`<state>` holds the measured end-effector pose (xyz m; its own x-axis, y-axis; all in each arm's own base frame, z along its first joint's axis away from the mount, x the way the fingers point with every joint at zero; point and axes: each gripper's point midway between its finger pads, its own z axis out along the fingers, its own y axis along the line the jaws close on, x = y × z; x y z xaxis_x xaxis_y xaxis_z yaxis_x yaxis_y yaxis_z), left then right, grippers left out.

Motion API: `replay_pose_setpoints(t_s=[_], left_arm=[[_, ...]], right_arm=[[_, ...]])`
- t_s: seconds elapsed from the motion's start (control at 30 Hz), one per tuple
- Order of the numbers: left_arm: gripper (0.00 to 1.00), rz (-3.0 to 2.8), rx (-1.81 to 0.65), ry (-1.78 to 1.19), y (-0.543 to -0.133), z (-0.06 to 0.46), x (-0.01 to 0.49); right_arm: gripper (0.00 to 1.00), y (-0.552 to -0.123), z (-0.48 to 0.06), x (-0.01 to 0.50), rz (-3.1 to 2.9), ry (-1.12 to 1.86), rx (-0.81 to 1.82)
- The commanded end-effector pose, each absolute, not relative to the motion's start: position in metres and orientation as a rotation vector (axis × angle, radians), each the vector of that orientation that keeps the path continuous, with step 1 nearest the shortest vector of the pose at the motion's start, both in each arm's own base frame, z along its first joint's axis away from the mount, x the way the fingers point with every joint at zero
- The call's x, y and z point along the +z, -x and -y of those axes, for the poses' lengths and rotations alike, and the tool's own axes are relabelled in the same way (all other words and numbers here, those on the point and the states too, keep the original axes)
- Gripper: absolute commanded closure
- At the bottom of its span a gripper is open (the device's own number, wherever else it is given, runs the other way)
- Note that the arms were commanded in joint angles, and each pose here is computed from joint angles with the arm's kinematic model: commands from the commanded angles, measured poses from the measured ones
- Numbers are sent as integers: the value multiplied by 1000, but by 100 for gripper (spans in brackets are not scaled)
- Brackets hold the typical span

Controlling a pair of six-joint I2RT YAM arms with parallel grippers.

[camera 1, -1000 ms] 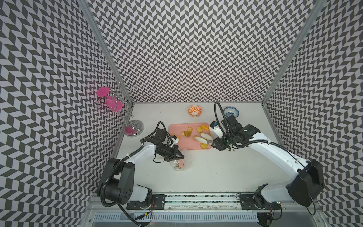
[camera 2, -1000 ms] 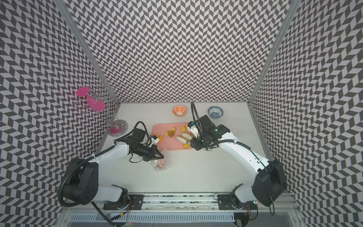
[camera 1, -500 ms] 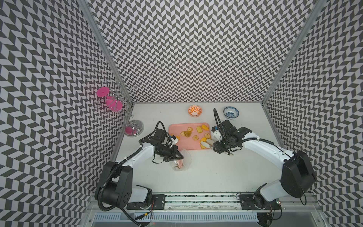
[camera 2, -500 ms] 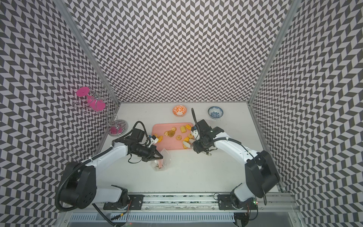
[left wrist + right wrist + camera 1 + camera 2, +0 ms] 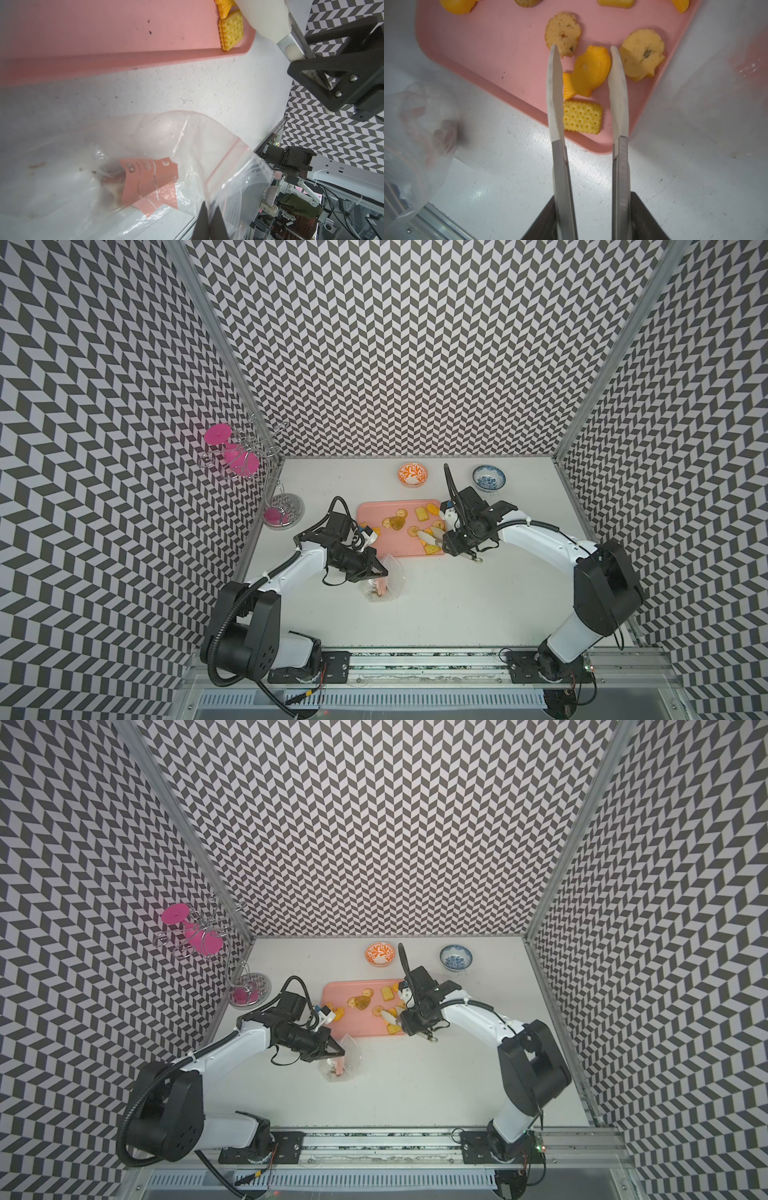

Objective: Put the cookies into a resealable bag to prevent moisture
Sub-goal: Pick up the cookie from the tray.

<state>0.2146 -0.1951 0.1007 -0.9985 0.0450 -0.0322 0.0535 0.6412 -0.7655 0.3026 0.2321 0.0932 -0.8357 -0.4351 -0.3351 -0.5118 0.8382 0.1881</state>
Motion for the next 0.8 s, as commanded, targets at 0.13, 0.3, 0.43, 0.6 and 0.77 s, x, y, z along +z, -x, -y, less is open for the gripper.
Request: replay_pose_setpoints(t_s=[0.13, 0.3, 0.43, 0.6, 0.77], left_arm=[[100, -2829, -1307, -107, -214, 193, 97], [100, -2836, -1299, -109, -214, 192, 95], [100, -2840, -1297, -106, -214, 192, 93], [100, -2837, -1297, -103, -216, 192, 93], [100, -2830, -1295, -106, -220, 193, 95]], right_arm=[[54, -307, -248, 93, -2692, 786, 335], [61, -305, -253, 91, -2690, 803, 338], [69, -308, -257, 98, -2672, 800, 353], [77, -311, -268, 117, -2622, 791, 442], [81, -311, -274, 134, -2581, 775, 524]])
